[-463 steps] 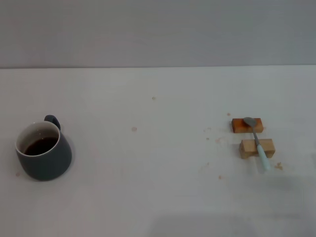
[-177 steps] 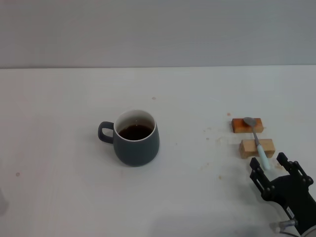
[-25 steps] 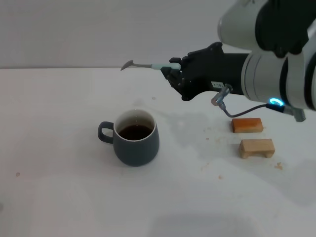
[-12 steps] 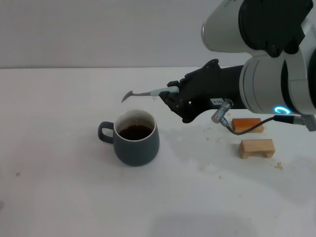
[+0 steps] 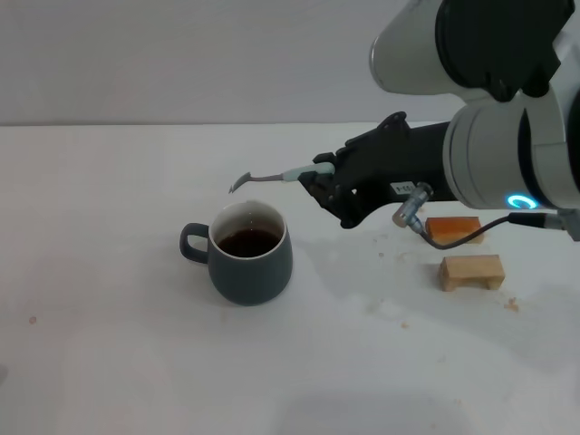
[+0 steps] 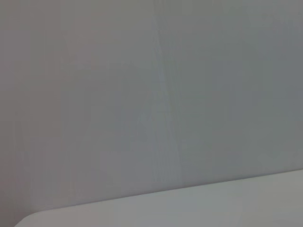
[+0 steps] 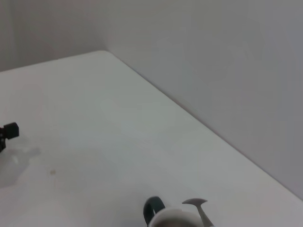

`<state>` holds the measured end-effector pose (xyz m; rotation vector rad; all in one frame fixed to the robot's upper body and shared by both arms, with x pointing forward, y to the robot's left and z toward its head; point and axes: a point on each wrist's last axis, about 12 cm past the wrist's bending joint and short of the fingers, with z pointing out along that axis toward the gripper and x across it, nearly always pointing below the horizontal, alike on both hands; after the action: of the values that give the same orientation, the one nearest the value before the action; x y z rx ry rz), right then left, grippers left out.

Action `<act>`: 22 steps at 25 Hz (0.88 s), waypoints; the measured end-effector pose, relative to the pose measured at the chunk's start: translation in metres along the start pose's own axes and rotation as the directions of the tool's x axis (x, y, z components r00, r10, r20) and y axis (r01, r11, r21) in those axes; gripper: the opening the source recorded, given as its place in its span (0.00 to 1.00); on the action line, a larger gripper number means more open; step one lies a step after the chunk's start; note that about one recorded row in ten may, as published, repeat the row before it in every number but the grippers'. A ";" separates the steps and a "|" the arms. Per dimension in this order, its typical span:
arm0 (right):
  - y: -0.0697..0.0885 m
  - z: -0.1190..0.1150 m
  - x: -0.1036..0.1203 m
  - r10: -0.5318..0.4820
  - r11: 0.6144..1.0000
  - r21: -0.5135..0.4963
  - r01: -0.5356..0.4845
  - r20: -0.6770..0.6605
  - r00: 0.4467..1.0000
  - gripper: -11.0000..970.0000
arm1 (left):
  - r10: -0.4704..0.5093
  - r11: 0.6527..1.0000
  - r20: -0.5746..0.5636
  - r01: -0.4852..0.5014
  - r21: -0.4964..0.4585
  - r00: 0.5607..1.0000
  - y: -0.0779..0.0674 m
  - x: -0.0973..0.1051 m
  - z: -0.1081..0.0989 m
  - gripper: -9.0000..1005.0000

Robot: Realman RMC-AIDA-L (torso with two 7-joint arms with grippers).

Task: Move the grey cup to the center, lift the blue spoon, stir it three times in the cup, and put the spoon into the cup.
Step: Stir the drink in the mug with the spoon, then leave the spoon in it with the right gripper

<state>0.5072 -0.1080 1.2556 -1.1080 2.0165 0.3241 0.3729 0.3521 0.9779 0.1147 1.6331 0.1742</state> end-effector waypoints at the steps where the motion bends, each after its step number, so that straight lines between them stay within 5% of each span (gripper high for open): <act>1: -0.001 0.000 0.001 0.004 1.000 0.002 -0.004 -0.005 1.000 0.17 | 0.000 1.000 0.000 0.000 0.000 1.000 0.000 0.000 0.000 0.01; 22: 0.000 0.017 0.020 0.047 0.999 -0.011 -0.049 -0.095 0.994 0.17 | 0.001 1.000 -0.004 -0.001 -0.002 1.000 0.001 0.001 -0.002 0.01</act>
<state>0.5100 -0.1102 1.2293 -1.1030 2.1297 0.3158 0.3713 0.3527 0.9775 0.1141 1.6370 0.1771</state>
